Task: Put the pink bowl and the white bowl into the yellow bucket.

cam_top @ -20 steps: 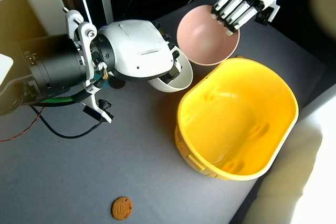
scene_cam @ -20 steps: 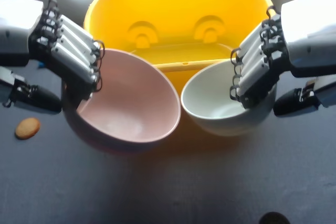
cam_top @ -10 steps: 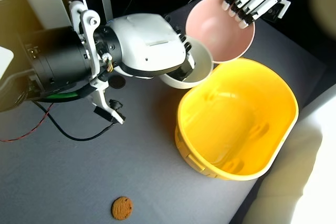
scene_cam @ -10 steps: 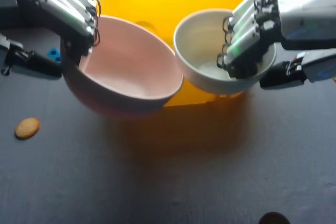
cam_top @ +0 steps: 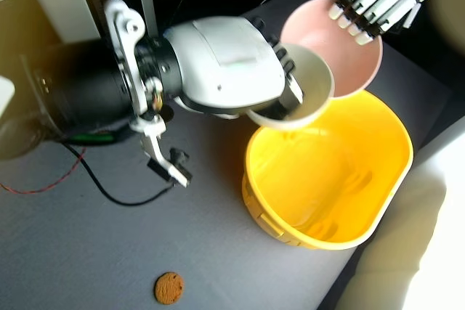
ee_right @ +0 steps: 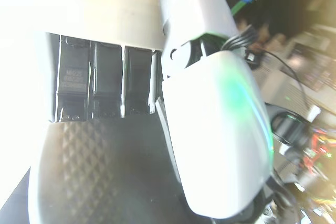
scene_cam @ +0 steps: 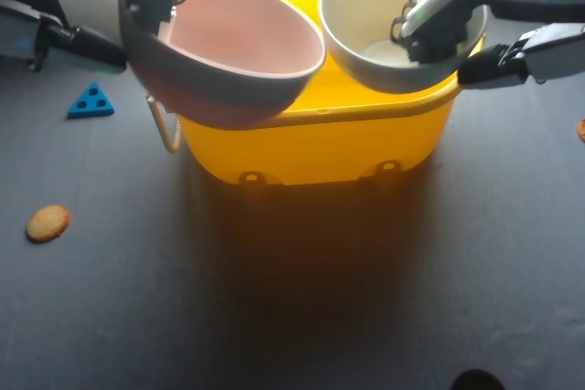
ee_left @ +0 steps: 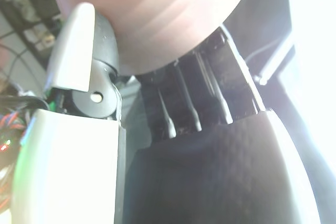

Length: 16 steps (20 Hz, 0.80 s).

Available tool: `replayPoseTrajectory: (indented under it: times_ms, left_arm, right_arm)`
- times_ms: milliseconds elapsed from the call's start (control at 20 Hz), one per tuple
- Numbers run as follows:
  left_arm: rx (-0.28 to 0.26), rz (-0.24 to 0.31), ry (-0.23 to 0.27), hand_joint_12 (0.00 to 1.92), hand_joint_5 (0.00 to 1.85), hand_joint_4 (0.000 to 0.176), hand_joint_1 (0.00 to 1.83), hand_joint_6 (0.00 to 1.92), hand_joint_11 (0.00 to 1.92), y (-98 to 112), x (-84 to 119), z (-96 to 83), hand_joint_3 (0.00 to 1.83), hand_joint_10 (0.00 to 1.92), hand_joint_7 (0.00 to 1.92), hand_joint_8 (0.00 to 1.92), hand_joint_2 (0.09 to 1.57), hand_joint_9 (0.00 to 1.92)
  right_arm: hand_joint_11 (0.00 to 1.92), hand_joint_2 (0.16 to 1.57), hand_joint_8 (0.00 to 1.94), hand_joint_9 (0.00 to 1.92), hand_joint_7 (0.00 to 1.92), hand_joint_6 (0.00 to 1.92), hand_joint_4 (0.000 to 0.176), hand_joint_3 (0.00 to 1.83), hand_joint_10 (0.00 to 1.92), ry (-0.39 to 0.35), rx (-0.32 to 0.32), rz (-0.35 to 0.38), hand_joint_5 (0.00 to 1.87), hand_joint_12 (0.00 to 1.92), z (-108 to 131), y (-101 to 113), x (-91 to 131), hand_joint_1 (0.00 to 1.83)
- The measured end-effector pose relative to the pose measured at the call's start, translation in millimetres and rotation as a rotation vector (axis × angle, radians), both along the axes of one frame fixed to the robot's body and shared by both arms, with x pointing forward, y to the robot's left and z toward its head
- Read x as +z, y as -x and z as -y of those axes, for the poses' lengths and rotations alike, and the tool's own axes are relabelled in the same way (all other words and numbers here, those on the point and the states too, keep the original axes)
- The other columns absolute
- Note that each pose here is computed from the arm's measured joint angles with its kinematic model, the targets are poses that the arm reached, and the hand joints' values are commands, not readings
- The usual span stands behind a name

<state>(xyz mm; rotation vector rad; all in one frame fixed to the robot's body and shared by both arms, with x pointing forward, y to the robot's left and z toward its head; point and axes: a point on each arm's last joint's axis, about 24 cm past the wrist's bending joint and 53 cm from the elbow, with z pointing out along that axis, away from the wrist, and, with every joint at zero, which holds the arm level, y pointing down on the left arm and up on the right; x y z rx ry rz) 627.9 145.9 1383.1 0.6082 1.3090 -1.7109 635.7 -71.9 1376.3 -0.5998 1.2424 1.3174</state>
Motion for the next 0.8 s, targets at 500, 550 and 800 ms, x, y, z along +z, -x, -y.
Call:
replayPoseTrajectory:
  times_ms: [500,550,800]
  left_arm:
    - [0.075,0.008,-0.008,1.29,0.73,0.000,1.35,1.27,0.64,-44,1,15.3,0.00,1.38,0.86,1.18,1.19,0.79]
    - [0.082,0.007,-0.008,1.27,0.75,0.000,1.36,1.24,0.66,-48,1,16.7,0.00,1.35,0.89,1.15,1.18,0.80]
    - [0.096,0.023,-0.034,1.29,0.74,0.000,1.35,1.24,0.64,-61,-4,28.4,0.00,1.38,0.87,1.19,1.19,0.78]
  right_arm:
    - [0.80,1.11,0.89,0.98,1.01,1.07,0.000,0.00,1.12,0.004,-0.049,-0.010,0.88,1.19,8,-23,-8,1.38]
    - [0.79,1.11,0.91,0.96,0.99,1.10,0.000,0.00,1.14,0.001,-0.054,-0.015,0.87,1.20,10,-26,-9,1.38]
    - [0.80,1.10,0.88,0.99,1.02,1.07,0.000,0.00,1.11,0.000,-0.091,-0.041,0.87,1.19,17,-43,-18,1.38]
